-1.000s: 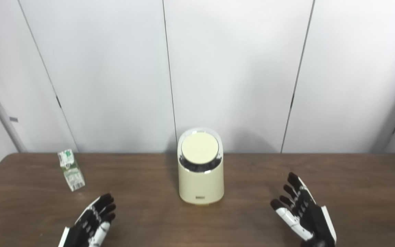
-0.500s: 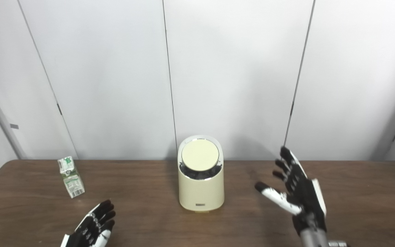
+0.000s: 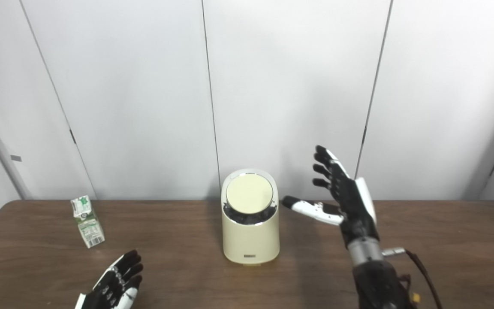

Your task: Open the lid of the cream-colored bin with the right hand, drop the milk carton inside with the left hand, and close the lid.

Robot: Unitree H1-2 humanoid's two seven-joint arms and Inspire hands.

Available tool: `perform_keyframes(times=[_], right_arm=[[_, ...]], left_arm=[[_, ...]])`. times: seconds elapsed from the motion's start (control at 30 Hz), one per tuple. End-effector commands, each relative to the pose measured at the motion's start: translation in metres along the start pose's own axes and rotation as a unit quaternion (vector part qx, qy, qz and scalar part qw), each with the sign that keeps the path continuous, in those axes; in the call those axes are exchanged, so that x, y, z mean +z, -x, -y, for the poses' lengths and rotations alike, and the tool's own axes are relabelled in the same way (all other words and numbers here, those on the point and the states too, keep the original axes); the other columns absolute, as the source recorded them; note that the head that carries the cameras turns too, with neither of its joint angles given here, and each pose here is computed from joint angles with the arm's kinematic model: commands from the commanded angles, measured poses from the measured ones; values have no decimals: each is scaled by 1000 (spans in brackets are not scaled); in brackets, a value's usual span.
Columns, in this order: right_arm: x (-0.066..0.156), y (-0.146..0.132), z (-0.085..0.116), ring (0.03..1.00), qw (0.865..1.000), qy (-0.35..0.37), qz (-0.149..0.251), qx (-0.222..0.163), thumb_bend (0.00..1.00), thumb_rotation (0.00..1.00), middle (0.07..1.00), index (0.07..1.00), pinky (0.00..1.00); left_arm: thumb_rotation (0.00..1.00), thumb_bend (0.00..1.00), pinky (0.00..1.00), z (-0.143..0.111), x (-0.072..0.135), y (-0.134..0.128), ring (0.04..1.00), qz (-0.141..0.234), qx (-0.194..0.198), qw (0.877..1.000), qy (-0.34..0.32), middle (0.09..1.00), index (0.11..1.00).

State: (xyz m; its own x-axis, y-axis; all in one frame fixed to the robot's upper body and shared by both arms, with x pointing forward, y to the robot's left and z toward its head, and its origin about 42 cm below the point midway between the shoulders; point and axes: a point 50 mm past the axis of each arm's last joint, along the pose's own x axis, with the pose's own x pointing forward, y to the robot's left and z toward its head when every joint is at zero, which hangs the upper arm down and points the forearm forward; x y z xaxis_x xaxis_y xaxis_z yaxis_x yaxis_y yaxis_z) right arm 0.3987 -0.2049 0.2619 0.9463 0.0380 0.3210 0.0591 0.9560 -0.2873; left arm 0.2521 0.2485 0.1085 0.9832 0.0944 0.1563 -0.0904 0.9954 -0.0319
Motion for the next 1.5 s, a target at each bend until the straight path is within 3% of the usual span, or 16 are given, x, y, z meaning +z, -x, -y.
perform_keyframes(times=[0.0, 0.1, 0.3, 0.53, 0.8, 1.13, 1.37, 1.47], right_arm=[[23, -19, -5, 859, 999, 18, 38, 1, 877, 284, 890, 892, 725], [22, -31, -15, 852, 998, 50, 35, 9, 876, 309, 883, 892, 745], [11, -49, -33, 866, 995, 92, 42, 23, 872, 263, 889, 896, 809], [0, -61, -50, 854, 991, 127, 33, 19, 884, 295, 883, 891, 769], [-5, -72, -61, 845, 988, 147, 41, 7, 857, 282, 886, 900, 727], [2, -76, -62, 846, 987, 148, 55, 2, 841, 272, 889, 893, 729], [5, -74, -63, 858, 969, 230, 92, 13, 850, 245, 891, 891, 778], [4, -73, -62, 866, 954, 279, 108, 25, 878, 210, 892, 899, 796]], left_arm=[[263, 259, 854, 2, -22, 21, 864, -49, 6, 999, 6, 875, 889], [258, 271, 862, 2, -22, 22, 867, -51, 6, 999, 9, 878, 900], [268, 276, 852, 2, -21, 23, 860, -46, 5, 999, 2, 871, 897], [250, 268, 862, 2, -19, 24, 868, -50, 4, 999, 8, 878, 903], [253, 284, 861, 0, -20, 24, 865, -50, 4, 999, 6, 877, 905], [239, 287, 863, 1, -21, 24, 866, -47, 3, 999, 7, 876, 901], [243, 286, 855, 2, -20, 25, 866, -45, 2, 999, 5, 878, 903], [252, 292, 855, 3, -19, 26, 864, -43, 3, 999, 5, 877, 903]])
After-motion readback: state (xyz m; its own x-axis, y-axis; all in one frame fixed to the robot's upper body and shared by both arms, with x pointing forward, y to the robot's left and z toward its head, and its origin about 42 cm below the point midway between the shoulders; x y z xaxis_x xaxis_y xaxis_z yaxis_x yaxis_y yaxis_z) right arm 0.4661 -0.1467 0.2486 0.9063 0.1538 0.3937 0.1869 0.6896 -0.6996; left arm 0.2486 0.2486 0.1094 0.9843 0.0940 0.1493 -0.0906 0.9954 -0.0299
